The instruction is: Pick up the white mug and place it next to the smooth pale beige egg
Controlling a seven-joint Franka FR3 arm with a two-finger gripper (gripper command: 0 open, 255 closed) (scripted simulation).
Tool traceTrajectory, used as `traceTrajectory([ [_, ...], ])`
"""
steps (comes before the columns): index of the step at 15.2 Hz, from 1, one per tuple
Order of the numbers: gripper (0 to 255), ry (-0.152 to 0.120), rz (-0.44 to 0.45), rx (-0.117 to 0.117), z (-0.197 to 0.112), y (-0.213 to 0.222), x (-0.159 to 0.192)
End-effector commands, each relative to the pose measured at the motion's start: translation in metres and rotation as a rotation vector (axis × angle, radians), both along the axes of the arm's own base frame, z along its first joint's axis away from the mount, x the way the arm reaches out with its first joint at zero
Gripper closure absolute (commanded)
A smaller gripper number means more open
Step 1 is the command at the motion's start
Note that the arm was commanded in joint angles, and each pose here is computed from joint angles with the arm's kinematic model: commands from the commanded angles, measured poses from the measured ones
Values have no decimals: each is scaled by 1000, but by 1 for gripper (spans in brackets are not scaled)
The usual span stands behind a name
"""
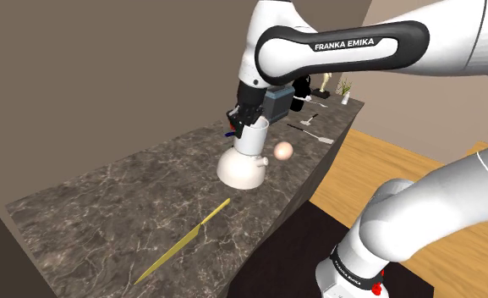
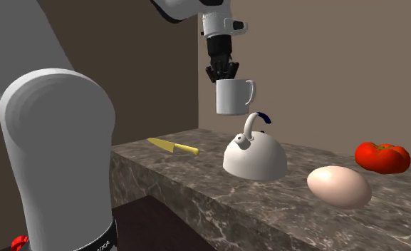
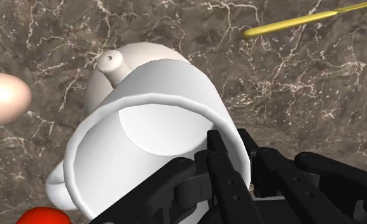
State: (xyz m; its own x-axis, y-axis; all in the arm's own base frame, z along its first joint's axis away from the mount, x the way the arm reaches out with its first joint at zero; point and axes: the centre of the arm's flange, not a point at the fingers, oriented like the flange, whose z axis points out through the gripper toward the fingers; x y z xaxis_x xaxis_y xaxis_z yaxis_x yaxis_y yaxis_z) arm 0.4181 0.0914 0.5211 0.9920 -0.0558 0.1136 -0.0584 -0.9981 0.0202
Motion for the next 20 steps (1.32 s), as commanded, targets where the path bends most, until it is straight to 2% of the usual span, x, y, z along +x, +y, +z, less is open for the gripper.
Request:
traceTrajectory([
  [1,255,0,1,1,-1,-24,-9],
  [20,255,0,1,1,0,-258,-100],
])
